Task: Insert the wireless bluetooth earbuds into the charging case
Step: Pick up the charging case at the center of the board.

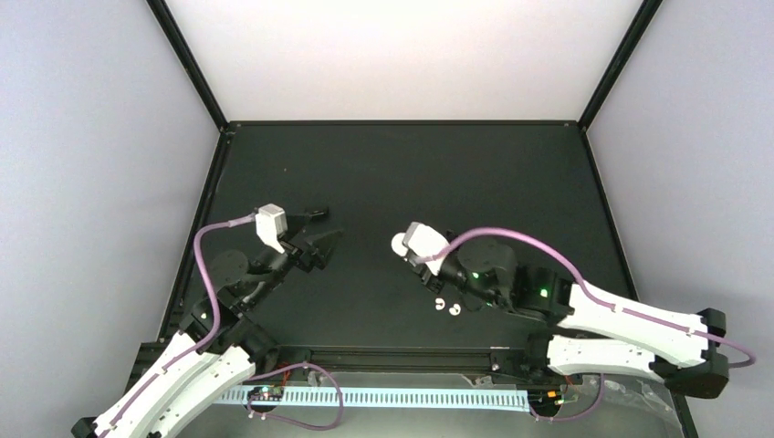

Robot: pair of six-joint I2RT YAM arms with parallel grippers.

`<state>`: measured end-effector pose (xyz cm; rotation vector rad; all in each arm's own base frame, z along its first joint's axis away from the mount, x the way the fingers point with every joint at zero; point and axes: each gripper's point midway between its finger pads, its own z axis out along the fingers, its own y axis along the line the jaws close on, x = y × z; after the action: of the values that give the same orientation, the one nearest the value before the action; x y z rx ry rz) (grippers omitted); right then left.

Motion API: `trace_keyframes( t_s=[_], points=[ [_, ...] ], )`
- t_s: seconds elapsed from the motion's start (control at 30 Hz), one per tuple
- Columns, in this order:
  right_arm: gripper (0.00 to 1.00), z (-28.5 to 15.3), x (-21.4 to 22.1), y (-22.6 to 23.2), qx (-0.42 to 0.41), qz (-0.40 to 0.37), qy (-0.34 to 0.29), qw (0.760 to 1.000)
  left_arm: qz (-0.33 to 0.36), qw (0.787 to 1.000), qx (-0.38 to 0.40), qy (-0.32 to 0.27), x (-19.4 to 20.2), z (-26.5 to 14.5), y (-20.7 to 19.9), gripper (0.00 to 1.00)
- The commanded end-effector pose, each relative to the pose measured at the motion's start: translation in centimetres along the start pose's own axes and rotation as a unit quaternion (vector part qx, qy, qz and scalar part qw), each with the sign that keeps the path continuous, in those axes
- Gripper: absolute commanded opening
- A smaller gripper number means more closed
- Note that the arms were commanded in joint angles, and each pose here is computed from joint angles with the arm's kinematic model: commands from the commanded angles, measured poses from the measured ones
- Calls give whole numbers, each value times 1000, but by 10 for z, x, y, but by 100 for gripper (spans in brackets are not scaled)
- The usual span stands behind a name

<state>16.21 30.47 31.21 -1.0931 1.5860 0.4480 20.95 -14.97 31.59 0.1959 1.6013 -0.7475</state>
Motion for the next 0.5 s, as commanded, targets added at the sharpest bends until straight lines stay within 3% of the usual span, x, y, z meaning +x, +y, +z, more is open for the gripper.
trace_keyframes(
  t_s=[0.0,0.2,0.47],
  points=[
    [24,-29,4,-13,76,-85,-7,994,-39,995,37,-89,-47,-9,-17,99],
    [24,-61,3,-17,134,-180,-36,974,-23,979,191,-75,-50,-10,-73,99],
    [24,-68,12,-17,163,-245,-29,955,-18,947,322,16,-28,3,-125,99]
  ],
)
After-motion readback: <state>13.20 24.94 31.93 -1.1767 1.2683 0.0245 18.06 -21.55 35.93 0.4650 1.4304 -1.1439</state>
